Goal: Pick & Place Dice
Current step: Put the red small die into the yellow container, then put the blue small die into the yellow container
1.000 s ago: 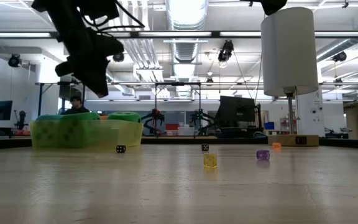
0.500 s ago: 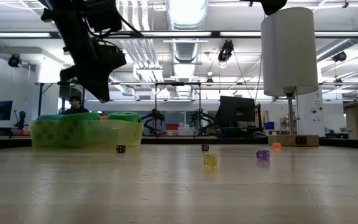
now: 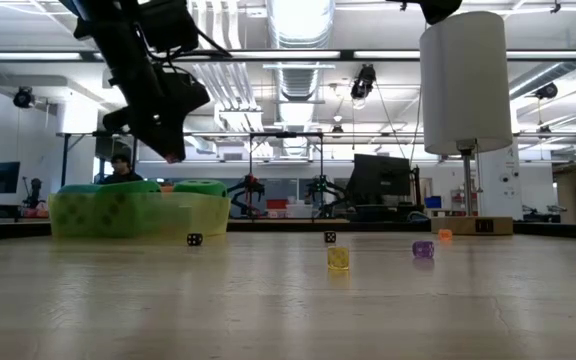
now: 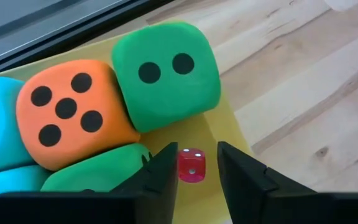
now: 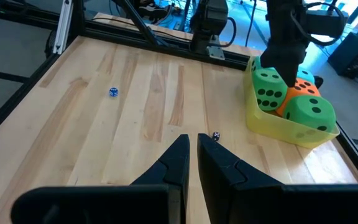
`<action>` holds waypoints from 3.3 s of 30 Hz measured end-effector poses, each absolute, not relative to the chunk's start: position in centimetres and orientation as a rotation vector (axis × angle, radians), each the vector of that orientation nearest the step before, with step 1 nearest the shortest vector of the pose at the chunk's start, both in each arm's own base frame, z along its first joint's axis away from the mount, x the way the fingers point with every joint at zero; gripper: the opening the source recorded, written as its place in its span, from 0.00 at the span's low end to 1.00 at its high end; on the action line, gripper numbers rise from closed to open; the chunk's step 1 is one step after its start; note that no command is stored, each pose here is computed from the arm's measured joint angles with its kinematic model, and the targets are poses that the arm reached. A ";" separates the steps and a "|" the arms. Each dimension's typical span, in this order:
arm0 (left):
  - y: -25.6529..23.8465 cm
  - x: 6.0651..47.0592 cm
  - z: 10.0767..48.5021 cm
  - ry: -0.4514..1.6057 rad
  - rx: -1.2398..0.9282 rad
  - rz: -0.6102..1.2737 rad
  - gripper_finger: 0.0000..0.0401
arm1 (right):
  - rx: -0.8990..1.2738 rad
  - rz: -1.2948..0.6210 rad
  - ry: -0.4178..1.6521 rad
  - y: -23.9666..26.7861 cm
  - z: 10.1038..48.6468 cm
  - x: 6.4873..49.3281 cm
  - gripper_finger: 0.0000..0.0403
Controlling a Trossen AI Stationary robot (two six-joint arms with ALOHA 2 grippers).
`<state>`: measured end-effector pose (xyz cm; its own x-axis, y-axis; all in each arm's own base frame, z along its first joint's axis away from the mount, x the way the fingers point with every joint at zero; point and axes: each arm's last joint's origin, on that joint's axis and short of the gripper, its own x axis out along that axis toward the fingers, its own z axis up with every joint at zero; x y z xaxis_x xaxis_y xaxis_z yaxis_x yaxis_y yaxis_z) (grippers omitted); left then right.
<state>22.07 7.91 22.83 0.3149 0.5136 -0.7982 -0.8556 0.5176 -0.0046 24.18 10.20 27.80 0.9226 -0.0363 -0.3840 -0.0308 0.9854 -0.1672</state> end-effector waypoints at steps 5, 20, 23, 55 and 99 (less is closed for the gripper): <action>8.1 22.0 22.8 0.837 -0.484 0.953 0.38 | -0.172 -0.003 0.396 10.2 27.8 24.2 0.07; 7.9 21.5 21.4 0.888 -0.444 0.930 0.54 | -0.171 -0.003 0.396 10.2 27.8 24.2 0.07; 7.8 21.0 20.3 0.926 -0.434 0.933 0.55 | -0.171 -0.003 0.396 10.2 27.8 24.2 0.07; 2.4 23.4 23.6 0.931 -0.195 0.613 0.41 | -0.172 -0.003 0.396 10.2 27.8 24.2 0.07; -19.3 21.0 15.6 1.166 0.086 -0.300 0.51 | -0.169 -0.004 0.399 10.2 27.8 24.2 0.07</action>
<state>21.02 -19.30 15.59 0.3587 -0.1875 -0.9144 0.2766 0.9570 -0.0877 24.18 10.19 27.78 0.9218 -0.0370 -0.3860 -0.0293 0.9860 -0.1643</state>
